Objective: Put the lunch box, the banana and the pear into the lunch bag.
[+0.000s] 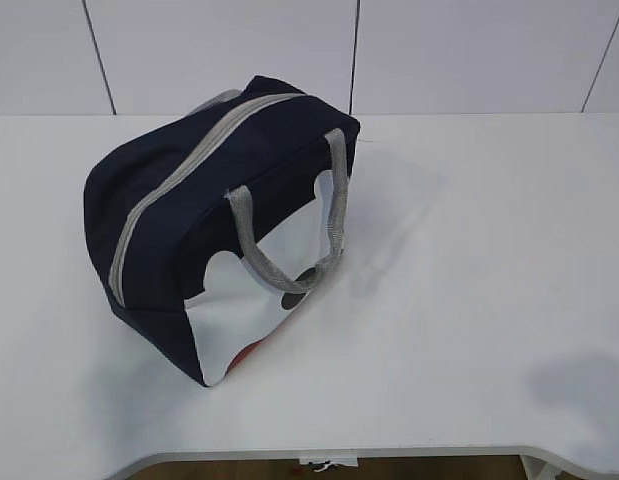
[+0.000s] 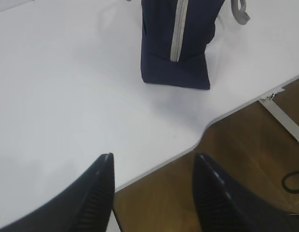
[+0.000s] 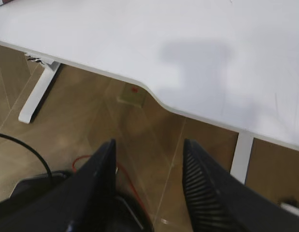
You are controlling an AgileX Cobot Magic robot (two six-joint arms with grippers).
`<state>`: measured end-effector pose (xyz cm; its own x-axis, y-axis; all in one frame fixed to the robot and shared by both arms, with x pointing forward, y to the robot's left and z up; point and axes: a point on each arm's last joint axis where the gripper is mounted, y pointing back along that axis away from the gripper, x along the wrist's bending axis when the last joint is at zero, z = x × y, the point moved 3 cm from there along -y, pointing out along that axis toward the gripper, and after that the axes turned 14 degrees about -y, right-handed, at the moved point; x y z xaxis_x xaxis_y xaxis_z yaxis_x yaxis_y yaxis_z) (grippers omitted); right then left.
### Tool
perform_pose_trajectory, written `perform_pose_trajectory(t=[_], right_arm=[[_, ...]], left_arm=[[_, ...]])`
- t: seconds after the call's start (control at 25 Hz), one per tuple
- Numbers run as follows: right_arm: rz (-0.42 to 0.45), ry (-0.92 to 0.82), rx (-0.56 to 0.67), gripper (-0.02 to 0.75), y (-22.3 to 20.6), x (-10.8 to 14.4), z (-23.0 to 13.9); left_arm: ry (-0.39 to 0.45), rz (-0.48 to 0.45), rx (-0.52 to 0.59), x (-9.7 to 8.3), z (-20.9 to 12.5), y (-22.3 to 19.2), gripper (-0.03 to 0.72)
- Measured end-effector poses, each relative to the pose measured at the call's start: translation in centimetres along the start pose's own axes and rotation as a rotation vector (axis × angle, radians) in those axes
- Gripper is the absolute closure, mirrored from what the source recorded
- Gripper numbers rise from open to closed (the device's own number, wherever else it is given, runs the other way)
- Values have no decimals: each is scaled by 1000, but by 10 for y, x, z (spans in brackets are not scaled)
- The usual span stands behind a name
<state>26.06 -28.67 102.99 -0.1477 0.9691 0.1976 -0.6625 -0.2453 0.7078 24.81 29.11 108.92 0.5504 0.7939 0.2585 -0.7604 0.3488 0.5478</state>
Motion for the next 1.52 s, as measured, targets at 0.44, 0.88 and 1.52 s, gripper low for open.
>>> perform_pose_trajectory(t=[0.44, 0.88, 1.52], right_arm=[[12, 21, -227, 376, 14, -7, -8], [17, 21, -249, 376, 8, -6, -6], [19, 20, -253, 377, 8, -6, -6]], left_arm=[[4, 26, -71, -11, -34, -28, 337], [5, 23, -64, -11, -36, -31, 384], [117, 176, -17, -9, -36, -32, 398]])
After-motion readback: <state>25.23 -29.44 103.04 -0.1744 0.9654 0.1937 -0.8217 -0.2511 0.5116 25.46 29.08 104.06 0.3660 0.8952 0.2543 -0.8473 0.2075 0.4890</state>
